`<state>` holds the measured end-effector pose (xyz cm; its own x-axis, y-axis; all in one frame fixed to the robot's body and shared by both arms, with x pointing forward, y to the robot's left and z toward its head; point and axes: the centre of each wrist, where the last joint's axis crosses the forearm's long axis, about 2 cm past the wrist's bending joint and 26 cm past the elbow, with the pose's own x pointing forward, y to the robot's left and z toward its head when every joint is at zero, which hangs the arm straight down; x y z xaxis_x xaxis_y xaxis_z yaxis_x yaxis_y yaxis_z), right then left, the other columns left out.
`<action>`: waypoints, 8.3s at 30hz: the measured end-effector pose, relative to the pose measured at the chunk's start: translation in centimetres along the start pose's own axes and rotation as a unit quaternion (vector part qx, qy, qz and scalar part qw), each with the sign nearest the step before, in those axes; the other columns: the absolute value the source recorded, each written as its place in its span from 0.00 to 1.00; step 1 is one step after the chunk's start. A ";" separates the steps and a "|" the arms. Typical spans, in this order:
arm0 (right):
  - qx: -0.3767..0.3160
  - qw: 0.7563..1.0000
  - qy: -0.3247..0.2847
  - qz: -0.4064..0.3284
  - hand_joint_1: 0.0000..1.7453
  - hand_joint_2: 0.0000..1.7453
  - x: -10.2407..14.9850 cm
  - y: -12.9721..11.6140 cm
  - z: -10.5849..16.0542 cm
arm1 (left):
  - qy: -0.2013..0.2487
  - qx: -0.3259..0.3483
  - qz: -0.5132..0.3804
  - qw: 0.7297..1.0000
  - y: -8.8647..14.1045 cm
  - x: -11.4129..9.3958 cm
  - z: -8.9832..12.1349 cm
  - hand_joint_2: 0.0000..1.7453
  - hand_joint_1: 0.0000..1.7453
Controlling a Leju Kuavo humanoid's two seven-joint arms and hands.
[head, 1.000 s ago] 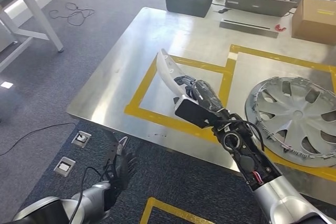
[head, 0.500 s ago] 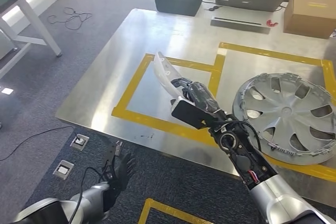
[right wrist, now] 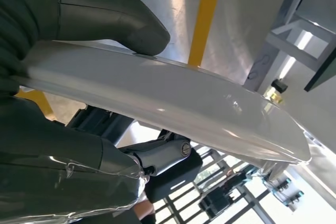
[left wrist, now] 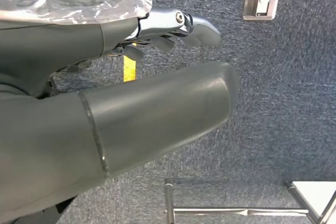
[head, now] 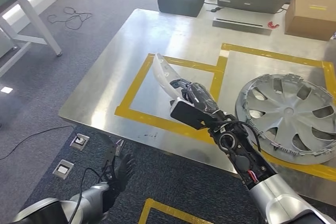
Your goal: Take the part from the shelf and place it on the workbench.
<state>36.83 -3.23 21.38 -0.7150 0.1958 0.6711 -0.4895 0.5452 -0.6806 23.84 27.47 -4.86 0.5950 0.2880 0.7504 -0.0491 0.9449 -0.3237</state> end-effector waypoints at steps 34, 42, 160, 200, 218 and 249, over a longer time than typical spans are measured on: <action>0.004 1.000 0.000 0.003 1.00 1.00 0.6 0.9 -0.6 | 0.015 0.005 0.003 1.000 0.4 -1.7 0.9 0.00 0.00; 0.002 1.000 -0.004 0.007 1.00 1.00 0.8 0.5 -0.9 | 0.018 0.003 0.002 1.000 0.2 -1.9 0.9 0.00 0.00; 0.043 0.935 0.095 0.339 0.00 0.00 0.6 1.4 -2.7 | 0.036 -0.025 -0.027 0.999 -3.1 -2.5 0.4 0.00 0.00; -0.242 0.900 0.004 -0.364 0.00 0.00 1.3 0.5 14.4 | -0.003 0.056 -0.023 0.998 4.2 -2.9 2.6 0.00 0.00; -0.271 0.901 -0.060 -0.335 0.00 0.00 3.5 -2.1 17.1 | 0.000 0.045 -0.035 0.998 3.7 -2.0 2.0 0.00 0.00; -0.279 0.902 -0.072 -0.321 0.00 0.00 4.1 -3.1 17.2 | -0.005 0.046 -0.034 0.998 3.4 -1.8 1.8 0.00 0.00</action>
<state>26.78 -18.15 21.20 -0.4509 -0.3927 0.8016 -0.5273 0.8417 0.1157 21.13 30.47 -6.28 0.5910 0.2246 0.7748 -0.0830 0.9723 -0.2185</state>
